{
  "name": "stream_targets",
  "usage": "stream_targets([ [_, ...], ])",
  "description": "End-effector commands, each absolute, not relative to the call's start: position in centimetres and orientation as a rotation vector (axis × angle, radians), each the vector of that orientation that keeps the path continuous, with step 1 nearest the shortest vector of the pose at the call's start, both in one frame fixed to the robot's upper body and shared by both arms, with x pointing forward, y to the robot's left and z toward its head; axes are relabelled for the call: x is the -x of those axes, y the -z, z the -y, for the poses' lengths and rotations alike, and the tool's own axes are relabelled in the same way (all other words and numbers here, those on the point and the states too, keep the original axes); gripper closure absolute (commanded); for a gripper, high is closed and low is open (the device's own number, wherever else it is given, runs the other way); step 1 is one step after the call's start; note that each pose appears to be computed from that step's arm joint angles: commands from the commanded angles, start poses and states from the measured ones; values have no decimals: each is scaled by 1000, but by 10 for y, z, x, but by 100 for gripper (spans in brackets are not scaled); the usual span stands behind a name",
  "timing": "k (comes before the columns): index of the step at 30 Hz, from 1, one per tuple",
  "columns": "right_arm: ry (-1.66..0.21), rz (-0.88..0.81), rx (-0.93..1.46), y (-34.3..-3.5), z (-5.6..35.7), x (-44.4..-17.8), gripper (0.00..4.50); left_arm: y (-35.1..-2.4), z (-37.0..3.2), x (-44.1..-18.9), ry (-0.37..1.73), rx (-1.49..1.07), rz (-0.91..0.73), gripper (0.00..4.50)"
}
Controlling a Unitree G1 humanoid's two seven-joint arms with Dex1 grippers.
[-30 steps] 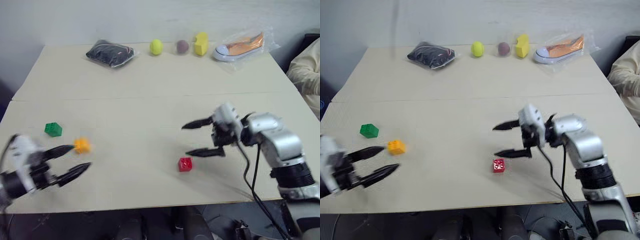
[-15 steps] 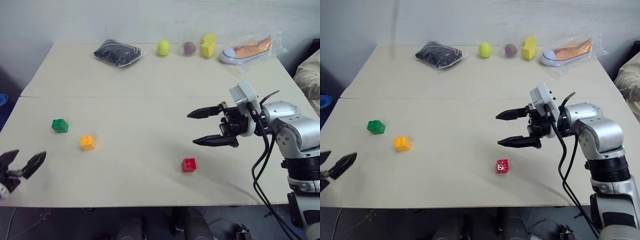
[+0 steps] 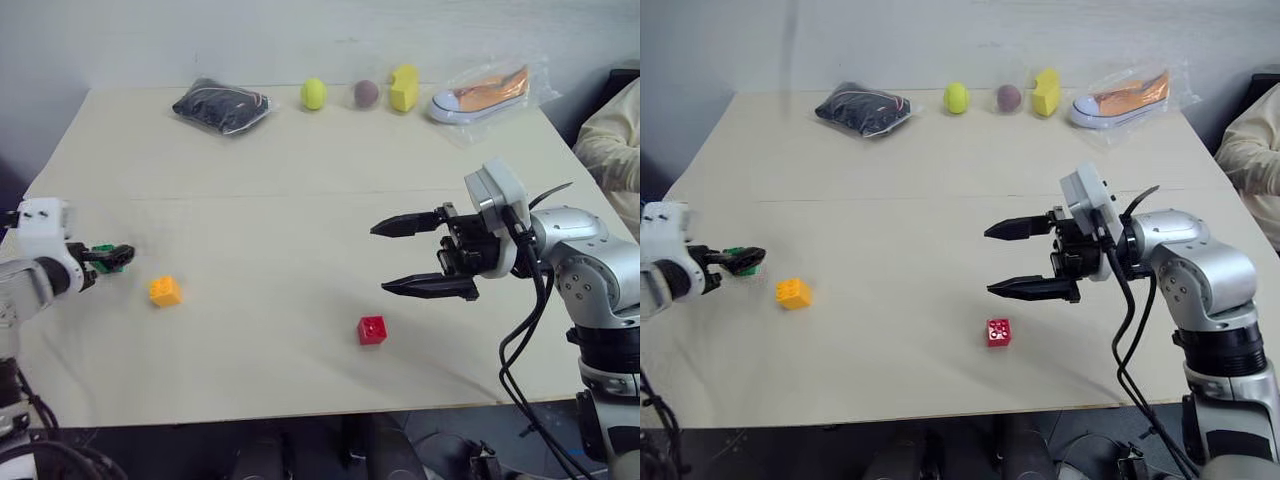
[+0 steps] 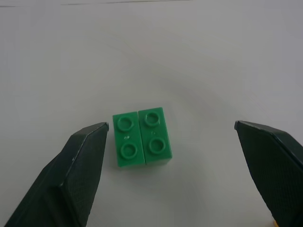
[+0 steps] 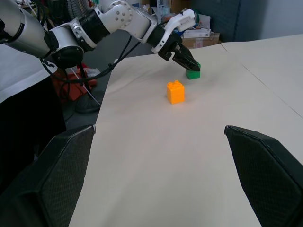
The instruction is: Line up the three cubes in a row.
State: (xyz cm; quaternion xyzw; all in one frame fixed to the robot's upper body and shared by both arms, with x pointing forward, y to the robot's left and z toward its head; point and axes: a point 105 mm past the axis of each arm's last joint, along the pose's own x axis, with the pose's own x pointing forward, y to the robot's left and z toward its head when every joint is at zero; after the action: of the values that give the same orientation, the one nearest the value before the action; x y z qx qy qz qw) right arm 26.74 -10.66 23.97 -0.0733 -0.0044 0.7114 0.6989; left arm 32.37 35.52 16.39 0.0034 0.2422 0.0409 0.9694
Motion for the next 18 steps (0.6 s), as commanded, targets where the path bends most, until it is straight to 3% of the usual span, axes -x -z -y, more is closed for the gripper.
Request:
stream_targets([
  [1, -1577, 68, 179, -252, 107, -262, 2, -168, -367, -327, -149, -22, -495, 0],
  [5, -1553, 67, 176, -250, 110, -261, 2, -157, -372, -330, -185, 16, -537, 0],
  [8, -1542, 65, 177, -249, 110, -261, 0, -154, -373, -331, -196, 53, -549, 63],
  [15, -1536, 73, 169, -251, 109, -262, 0, -156, -371, -333, -176, 40, -540, 279],
  [16, -1537, 73, 168, -251, 109, -262, 0, -157, -371, -333, -175, 35, -535, 302],
  [18, -1540, 71, 167, -251, 108, -262, 0, -158, -372, -334, -170, 10, -528, 301],
])
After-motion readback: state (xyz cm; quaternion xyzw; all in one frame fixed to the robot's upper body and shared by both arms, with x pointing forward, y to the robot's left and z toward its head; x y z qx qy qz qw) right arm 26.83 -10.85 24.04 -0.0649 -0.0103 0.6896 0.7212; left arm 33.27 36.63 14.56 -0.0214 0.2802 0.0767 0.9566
